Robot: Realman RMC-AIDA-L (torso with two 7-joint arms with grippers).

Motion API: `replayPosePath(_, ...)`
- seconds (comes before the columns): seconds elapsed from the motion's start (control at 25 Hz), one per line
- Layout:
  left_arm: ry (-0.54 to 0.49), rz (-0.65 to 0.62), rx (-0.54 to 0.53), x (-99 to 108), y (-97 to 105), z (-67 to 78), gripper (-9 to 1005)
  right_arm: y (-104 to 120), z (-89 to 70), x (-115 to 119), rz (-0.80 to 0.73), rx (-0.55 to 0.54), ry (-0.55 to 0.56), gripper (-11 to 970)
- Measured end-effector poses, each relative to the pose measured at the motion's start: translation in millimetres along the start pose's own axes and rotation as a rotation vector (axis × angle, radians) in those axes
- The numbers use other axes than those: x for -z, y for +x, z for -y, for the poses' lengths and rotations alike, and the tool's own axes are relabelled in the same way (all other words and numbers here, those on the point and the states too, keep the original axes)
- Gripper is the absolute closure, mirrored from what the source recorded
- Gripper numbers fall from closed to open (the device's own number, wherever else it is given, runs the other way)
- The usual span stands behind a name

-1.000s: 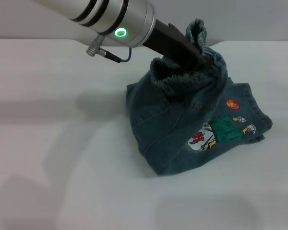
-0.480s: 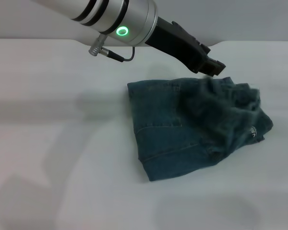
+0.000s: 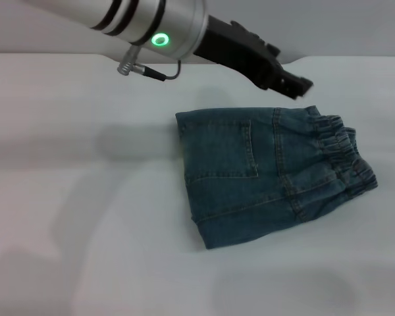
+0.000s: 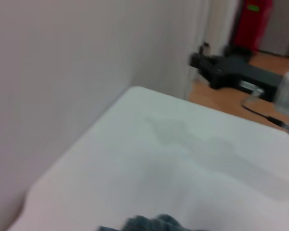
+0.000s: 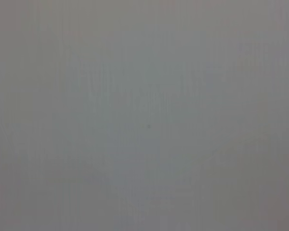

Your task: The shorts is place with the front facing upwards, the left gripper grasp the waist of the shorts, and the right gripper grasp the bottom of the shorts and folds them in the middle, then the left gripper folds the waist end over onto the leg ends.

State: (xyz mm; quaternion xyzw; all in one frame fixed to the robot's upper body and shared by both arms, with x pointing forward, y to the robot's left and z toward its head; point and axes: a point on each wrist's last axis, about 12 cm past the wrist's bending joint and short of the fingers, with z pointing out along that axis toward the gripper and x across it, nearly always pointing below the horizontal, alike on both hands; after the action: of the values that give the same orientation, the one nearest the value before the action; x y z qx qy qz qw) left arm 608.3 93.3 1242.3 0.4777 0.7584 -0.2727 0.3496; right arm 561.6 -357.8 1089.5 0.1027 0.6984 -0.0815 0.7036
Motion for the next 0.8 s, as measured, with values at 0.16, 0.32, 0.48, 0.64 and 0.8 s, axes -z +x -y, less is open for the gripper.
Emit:
replayPosePath(0.16, -0.057, 0.102, 0.028, 7.6, 10.1, -12.5, 169, -1.0, 1.2, -0.6, 0.004, -0.001, 0.005, 960)
replayPosePath(0.32, -0.099, 0.257, 0.061, 21.9, 23.9, -23.7, 169, -0.8, 8.1, -0.2, 0.025, 0.014, 0.028, 960)
replayPosePath(0.48, -0.161, 0.428, 0.095, 37.8, 45.7, -34.2, 169, -0.8, 18.4, 0.9, 0.049, 0.031, 0.06, 960)
replayPosePath(0.64, -0.208, 0.549, 0.124, 47.7, 64.7, -40.0, 169, 3.2, 24.7, 4.2, 0.047, 0.039, 0.08, 960)
replayPosePath(0.8, -0.302, 0.766, 0.222, 60.1, 111.0, -50.9, 169, 6.4, 26.0, 7.5, 0.041, 0.041, 0.085, 960)
